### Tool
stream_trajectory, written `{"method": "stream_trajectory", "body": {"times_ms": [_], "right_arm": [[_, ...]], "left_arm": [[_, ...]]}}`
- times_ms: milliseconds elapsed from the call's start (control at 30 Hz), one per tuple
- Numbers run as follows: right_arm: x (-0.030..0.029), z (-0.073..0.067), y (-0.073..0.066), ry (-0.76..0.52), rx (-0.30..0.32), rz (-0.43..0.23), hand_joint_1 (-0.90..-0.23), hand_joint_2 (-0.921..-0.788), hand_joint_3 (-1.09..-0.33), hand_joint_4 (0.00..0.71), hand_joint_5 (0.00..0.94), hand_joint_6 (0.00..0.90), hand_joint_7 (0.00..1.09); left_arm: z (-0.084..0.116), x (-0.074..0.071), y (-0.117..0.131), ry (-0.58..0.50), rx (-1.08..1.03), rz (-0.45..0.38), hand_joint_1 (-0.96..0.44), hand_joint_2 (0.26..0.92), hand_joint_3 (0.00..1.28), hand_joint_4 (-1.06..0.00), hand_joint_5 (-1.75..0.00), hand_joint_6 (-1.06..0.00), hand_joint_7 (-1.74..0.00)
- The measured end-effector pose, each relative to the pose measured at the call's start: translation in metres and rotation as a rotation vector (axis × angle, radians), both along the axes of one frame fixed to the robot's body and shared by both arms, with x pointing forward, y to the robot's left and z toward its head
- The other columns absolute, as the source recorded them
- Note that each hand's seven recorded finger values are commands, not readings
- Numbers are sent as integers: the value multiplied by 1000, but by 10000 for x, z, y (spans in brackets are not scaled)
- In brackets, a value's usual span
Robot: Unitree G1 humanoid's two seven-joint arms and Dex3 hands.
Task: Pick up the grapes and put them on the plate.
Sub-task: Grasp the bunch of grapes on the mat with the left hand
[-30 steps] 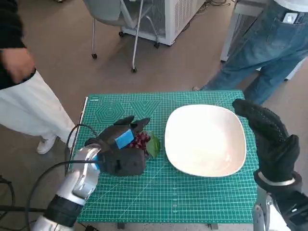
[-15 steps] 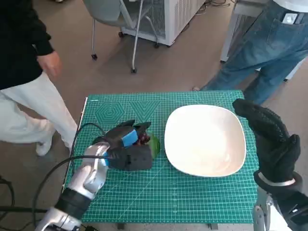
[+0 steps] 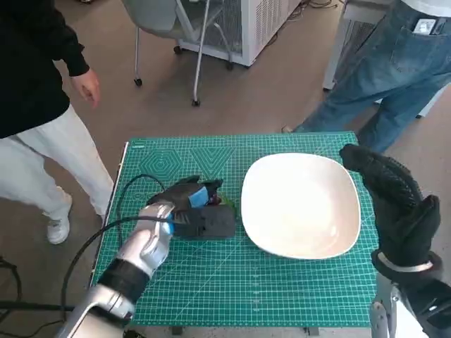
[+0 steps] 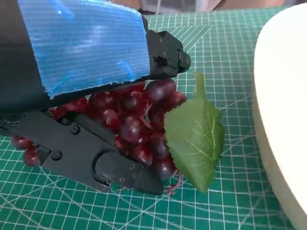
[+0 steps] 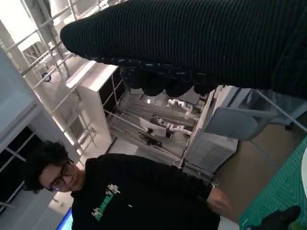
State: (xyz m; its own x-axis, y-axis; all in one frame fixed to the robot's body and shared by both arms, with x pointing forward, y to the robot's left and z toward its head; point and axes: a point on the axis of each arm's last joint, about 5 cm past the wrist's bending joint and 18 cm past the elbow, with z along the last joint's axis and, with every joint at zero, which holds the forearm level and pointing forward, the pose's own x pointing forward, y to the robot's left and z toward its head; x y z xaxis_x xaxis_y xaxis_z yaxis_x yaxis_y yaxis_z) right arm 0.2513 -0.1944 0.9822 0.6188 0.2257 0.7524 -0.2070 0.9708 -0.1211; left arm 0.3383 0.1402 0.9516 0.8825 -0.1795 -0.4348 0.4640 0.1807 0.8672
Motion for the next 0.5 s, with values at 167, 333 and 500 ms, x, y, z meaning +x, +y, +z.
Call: {"method": "stream_trajectory", "body": {"times_ms": [167, 333, 500], "right_arm": [[-6, 6, 2, -2, -1, 1, -569, -921, -614, 362, 0, 76, 561], [-9, 6, 0, -2, -3, 2, -567, -921, -615, 360, 0, 73, 566], [-9, 6, -1, -2, -4, 2, -566, -921, -617, 358, 0, 70, 571]], "left_arm": [[-19, 29, -18, 12, 18, 15, -382, 741, 0, -56, -7, -225, -2], [-35, 47, -30, 17, 31, 26, -356, 740, 0, -76, -10, -238, -8], [-53, 58, -32, 17, 34, 29, -326, 740, 0, -95, -12, -264, -18]]}}
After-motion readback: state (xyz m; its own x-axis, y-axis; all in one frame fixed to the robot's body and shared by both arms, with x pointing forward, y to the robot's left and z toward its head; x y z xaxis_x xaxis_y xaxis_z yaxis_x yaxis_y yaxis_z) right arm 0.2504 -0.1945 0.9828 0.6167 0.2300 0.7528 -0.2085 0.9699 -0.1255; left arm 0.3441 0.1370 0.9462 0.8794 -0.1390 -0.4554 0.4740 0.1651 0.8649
